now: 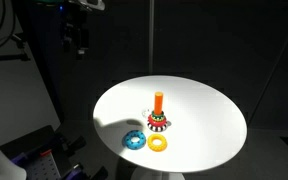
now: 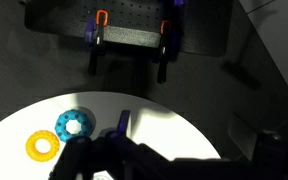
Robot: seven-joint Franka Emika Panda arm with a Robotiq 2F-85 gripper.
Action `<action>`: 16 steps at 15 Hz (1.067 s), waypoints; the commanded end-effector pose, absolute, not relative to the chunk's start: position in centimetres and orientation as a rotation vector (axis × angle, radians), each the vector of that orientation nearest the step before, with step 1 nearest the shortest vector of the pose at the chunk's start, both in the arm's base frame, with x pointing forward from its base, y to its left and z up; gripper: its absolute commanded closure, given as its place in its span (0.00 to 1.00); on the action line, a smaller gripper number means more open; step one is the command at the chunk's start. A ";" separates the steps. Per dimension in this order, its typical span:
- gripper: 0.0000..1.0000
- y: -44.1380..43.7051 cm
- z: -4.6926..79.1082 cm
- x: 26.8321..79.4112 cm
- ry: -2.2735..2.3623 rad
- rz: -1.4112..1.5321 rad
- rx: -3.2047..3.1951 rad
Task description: Put the blue ring around the orange rod
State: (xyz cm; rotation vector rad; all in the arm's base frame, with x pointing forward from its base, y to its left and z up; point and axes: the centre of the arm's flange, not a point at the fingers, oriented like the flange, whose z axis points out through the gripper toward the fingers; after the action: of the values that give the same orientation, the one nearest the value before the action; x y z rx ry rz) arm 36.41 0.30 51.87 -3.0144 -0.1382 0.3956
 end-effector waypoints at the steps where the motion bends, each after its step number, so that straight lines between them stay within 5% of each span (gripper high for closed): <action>1: 0.00 0.3 51.9 36.4 -0.138 0.396 -3.014; 16: 0.00 -5.2 48.2 38.9 0.034 0.363 -3.044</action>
State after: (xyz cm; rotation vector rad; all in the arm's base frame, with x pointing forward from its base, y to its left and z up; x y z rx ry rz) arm 38.23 -3.27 49.48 -3.0271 -0.0008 0.4055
